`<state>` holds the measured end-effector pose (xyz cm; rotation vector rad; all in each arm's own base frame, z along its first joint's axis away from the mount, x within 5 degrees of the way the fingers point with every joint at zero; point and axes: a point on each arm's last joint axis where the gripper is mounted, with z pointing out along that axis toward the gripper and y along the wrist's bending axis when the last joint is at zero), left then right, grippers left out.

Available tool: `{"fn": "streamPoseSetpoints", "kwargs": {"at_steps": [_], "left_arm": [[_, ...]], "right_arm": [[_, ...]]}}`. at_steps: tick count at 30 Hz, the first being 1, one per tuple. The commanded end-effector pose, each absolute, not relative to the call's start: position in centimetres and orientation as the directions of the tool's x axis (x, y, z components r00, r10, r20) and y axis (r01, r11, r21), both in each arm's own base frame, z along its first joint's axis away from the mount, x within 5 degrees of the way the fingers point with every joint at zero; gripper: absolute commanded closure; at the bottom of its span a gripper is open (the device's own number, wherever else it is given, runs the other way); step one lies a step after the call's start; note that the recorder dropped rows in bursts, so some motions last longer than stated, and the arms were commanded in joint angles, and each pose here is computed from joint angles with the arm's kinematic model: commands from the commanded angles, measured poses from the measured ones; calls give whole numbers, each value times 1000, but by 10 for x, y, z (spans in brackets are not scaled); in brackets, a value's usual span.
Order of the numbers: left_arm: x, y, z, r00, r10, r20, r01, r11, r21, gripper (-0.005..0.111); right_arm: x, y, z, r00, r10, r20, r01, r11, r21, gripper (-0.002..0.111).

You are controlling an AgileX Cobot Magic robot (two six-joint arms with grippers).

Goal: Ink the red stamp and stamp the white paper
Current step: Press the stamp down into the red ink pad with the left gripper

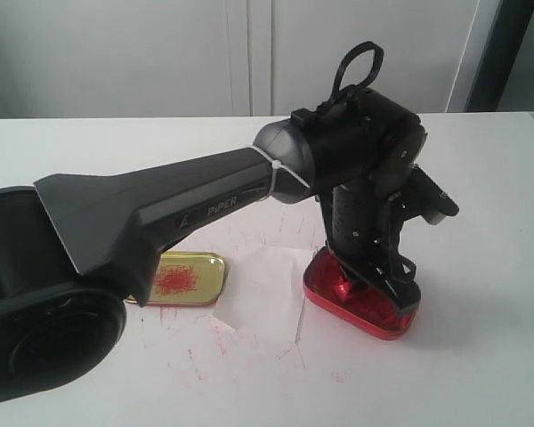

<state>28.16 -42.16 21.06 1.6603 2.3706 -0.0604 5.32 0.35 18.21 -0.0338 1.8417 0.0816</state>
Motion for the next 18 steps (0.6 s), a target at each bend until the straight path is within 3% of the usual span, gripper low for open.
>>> {"fn": "streamPoseSetpoints", "kwargs": {"at_steps": [1, 18], "left_arm": [[280, -419, 221, -318, 919, -235, 931, 349, 105, 107], [282, -418, 207, -340, 921, -188, 923, 366, 120, 107]], "right_arm": [[53, 3, 182, -257, 13, -966, -64, 997, 30, 108], [53, 3, 182, -257, 13, -966, -64, 997, 30, 108]]}}
